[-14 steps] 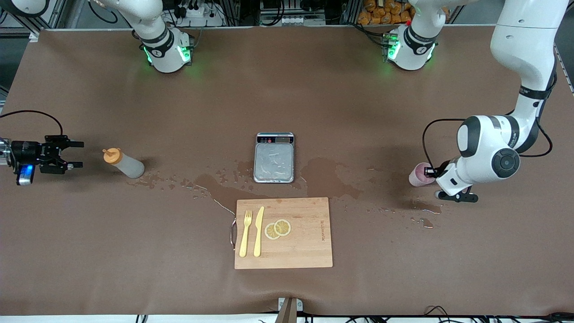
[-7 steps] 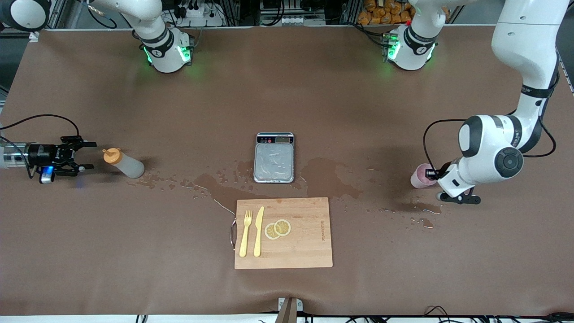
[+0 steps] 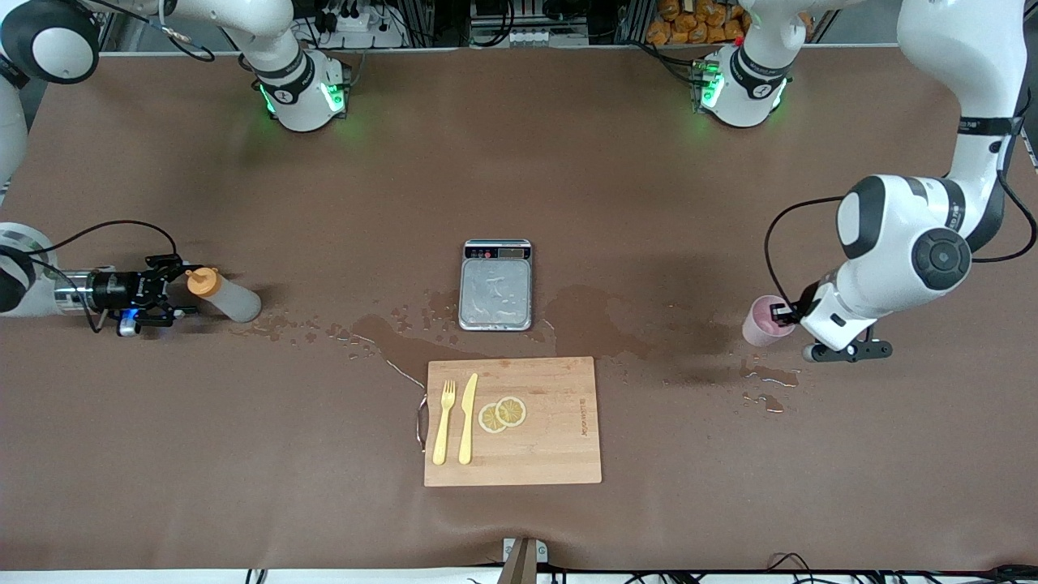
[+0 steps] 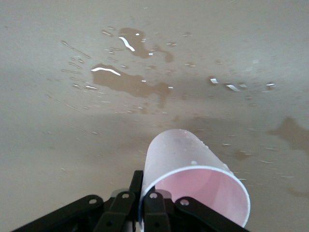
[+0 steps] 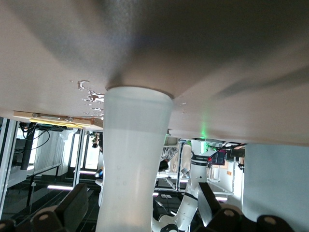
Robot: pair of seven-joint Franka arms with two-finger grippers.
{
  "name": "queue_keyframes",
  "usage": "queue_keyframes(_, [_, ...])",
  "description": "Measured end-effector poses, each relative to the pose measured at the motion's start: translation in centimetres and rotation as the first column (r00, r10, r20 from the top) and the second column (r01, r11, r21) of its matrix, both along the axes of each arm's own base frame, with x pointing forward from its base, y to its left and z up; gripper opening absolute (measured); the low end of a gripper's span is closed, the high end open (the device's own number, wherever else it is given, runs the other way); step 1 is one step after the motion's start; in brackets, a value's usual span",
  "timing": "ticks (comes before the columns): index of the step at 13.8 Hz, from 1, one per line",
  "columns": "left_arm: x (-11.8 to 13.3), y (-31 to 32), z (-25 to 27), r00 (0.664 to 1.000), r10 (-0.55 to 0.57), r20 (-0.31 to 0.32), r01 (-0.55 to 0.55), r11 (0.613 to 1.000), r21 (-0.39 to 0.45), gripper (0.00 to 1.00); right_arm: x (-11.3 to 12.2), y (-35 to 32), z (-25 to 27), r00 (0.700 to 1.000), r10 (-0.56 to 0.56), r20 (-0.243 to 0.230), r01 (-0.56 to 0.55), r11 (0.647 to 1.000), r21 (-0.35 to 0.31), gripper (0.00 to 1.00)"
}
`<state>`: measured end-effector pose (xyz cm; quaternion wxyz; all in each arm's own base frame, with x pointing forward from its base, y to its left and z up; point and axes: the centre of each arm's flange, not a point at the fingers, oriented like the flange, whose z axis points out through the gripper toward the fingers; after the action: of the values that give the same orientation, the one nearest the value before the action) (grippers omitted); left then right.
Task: Add sauce to pink cup with both arms
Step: 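Carry the pink cup onto the silver scale with the left gripper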
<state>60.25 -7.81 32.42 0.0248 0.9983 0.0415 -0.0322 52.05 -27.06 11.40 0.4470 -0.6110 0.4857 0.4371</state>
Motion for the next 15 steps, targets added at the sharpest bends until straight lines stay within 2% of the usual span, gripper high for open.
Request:
queue_keyframes(3, [-1.0, -5.7, 2.2, 0.996, 0.091, 0.001, -0.090, 0.996, -0.015, 0.04, 0.3, 1.1, -0.9, 1.000, 0.003, -0.006, -0.002, 1.000, 0.023, 1.00])
queue_keyframes(7, [-2.7, -13.6, 4.4, 0.984, 0.177, -0.022, -0.178, 0.983, -0.035, 0.04, 1.4, 2.8, -0.8, 0.999, 0.035, 0.000, -0.035, 0.999, 0.019, 1.00])
queue_keyframes(12, [-6.7, -23.1, 4.7, 0.967, 0.247, -0.064, -0.250, 0.967, -0.043, 0.04, 2.1, 3.9, -0.9, 0.999, 0.053, 0.005, -0.053, 0.999, 0.009, 0.99])
queue_keyframes(13, [-7.1, -24.8, 4.8, 0.962, 0.263, -0.069, -0.266, 0.963, -0.047, 0.04, 2.0, 3.9, -0.9, 0.999, 0.053, 0.008, -0.053, 0.999, 0.009, 0.95])
queue_keyframes(15, [-7.8, -27.8, 4.8, 0.952, 0.295, -0.082, -0.300, 0.952, -0.055, 0.04, 2.0, 3.9, -0.9, 0.998, 0.055, 0.015, -0.055, 0.998, 0.010, 0.76])
